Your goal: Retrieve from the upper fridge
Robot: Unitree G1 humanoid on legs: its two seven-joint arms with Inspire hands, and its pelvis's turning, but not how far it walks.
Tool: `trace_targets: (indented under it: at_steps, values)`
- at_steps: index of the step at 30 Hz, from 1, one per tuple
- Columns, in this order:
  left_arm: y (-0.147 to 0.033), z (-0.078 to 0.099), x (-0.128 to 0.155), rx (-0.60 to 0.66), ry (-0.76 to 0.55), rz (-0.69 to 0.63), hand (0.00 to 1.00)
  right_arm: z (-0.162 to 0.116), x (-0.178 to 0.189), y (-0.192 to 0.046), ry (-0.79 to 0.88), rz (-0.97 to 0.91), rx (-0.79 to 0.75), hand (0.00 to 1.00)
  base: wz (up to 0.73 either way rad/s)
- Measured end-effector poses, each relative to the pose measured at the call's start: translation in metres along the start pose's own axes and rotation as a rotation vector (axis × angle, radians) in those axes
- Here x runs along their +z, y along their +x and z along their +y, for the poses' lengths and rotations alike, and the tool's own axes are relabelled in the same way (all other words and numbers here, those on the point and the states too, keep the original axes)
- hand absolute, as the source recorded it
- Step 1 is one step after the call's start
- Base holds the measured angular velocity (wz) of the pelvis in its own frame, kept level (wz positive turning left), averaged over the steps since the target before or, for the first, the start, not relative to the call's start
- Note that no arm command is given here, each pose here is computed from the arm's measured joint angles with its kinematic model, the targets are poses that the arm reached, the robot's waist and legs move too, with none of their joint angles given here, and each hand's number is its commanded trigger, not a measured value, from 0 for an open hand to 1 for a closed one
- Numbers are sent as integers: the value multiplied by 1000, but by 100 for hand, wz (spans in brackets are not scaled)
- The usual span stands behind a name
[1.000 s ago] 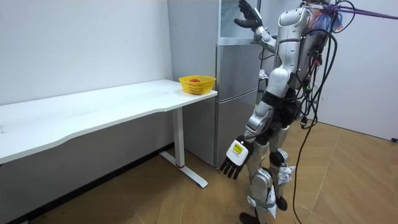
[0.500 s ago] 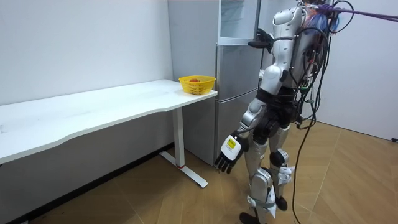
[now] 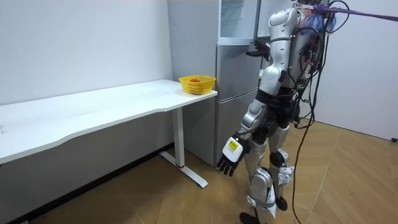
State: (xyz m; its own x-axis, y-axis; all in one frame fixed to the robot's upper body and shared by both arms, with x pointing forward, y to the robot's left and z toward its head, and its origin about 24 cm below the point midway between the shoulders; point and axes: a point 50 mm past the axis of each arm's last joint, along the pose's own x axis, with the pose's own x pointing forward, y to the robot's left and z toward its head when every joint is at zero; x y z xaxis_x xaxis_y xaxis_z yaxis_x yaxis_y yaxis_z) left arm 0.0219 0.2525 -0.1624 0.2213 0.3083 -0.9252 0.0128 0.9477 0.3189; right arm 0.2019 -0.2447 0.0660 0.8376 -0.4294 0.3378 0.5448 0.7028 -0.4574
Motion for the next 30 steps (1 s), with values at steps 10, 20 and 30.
trace_targets:
  at_steps: [10, 20, 30]
  values:
    - [0, -7, 10, -12, -38, -39, 0, 16, -50, -43, -12, 291, 130, 0, -3]
    - [-1, -17, 11, -43, -168, -44, 0, 28, -91, -91, -24, 558, 267, 0, 0]
    - [-2, -16, 9, -46, -207, -52, 0, 25, -149, -150, -83, 950, 383, 0, 2]
